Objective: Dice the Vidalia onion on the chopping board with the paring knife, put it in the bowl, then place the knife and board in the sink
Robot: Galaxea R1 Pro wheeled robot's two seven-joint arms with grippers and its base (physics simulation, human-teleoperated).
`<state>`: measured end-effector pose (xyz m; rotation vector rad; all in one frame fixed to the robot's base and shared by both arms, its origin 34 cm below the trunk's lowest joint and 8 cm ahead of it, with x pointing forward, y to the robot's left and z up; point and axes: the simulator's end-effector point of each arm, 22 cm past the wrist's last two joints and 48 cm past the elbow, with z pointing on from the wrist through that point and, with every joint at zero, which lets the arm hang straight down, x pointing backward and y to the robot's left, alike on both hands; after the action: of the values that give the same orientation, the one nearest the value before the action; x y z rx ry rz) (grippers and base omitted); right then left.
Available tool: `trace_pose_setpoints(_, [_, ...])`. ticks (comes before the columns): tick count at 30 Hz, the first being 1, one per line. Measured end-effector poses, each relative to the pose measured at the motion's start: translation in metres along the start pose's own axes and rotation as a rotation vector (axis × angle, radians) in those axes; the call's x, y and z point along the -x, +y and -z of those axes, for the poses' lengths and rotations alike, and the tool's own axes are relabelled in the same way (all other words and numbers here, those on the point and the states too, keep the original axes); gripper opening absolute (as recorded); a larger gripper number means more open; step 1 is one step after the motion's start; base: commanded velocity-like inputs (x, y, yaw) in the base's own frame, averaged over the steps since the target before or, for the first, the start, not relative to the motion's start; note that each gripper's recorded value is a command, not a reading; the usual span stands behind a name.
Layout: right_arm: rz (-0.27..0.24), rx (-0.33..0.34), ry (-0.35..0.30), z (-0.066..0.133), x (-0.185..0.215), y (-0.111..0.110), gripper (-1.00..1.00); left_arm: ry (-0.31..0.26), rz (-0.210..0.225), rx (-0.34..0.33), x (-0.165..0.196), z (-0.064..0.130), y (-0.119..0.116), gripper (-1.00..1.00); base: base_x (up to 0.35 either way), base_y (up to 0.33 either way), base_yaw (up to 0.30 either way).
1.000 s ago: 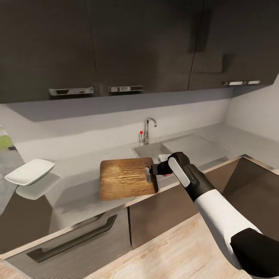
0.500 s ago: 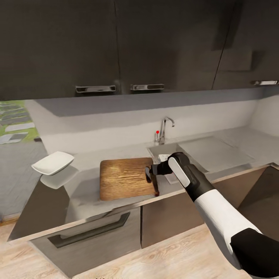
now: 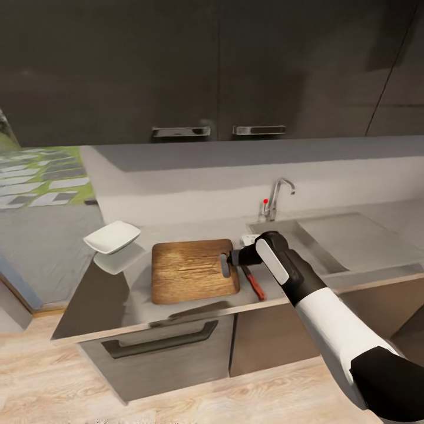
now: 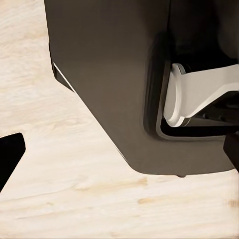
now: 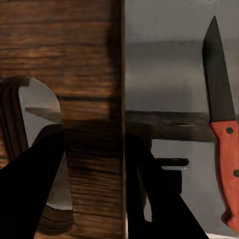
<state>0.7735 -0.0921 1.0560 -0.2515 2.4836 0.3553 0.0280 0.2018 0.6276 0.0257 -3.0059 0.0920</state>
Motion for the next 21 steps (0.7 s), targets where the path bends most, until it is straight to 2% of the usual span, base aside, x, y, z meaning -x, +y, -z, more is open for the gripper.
trace_pose_setpoints(6, [-0.007,0.01,0.003,-0.0012,-0.0012,0.0018,-1.0,0.003,0.0,0.0,-0.0014,0.0001,0.0,1.0,0.051,0.0,0.193])
trace_pose_setpoints(14, [-0.005,0.002,0.005,-0.0018,-0.0023,-0.0005,-1.0,0.003,0.0,0.0,-0.0017,0.0002,0.0,1.0,0.298,-0.003,0.02])
trace_pose_setpoints(21, [-0.015,-0.012,0.026,-0.0066,-0.0094,-0.0069,-1.0,0.003,0.0,0.0,-0.0017,0.0002,0.0,1.0,0.337,-0.086,0.001])
